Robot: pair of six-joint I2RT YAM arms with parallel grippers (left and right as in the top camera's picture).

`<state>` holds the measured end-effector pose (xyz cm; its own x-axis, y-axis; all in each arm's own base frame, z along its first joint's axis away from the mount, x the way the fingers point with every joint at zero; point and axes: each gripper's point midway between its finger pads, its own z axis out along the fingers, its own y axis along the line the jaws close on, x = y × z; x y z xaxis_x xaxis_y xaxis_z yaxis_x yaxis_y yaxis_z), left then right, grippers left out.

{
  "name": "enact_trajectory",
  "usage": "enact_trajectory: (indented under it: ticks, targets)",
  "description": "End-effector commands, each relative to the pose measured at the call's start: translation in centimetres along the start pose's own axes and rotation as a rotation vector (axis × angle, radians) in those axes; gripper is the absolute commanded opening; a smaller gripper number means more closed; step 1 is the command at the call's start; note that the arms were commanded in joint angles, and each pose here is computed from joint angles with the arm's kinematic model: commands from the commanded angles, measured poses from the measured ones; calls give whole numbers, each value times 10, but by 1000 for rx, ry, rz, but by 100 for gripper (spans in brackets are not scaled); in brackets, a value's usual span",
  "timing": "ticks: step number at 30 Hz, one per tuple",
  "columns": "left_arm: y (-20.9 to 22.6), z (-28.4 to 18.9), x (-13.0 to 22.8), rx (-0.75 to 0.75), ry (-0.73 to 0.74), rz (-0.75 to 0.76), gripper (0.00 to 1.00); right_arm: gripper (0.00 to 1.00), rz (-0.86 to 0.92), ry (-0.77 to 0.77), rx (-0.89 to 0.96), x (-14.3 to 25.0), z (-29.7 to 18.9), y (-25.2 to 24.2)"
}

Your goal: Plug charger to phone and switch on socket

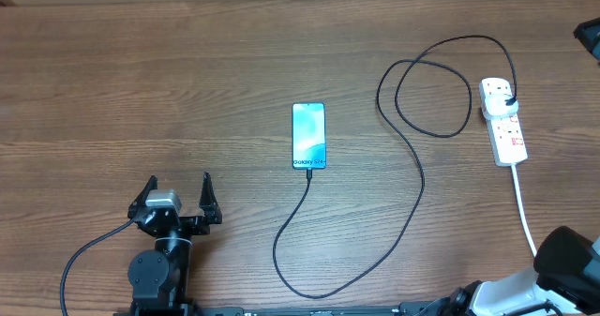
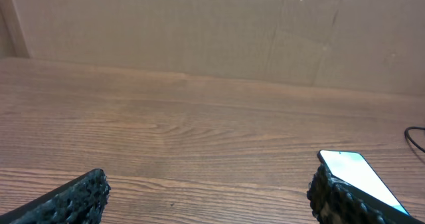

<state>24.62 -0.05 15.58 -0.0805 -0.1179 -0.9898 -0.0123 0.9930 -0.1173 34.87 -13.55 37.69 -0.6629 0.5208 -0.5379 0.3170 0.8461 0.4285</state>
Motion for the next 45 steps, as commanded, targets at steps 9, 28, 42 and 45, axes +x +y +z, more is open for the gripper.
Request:
enact_trajectory:
  ticks: [9, 28, 42, 45]
  targets:
    - [1, 0, -1, -2, -6, 22, 100, 100, -13, -28, 140, -6, -3, -23]
    - [1, 0, 0, -1, -5, 22, 100, 100, -344, -428, -48, -42, -65, 97]
    - [1, 0, 0, -1, -5, 22, 100, 100, -488, -568, -205, 33, -20, 117]
    - [1, 0, 0, -1, -5, 22, 100, 100, -531, -642, -258, 54, -13, 121]
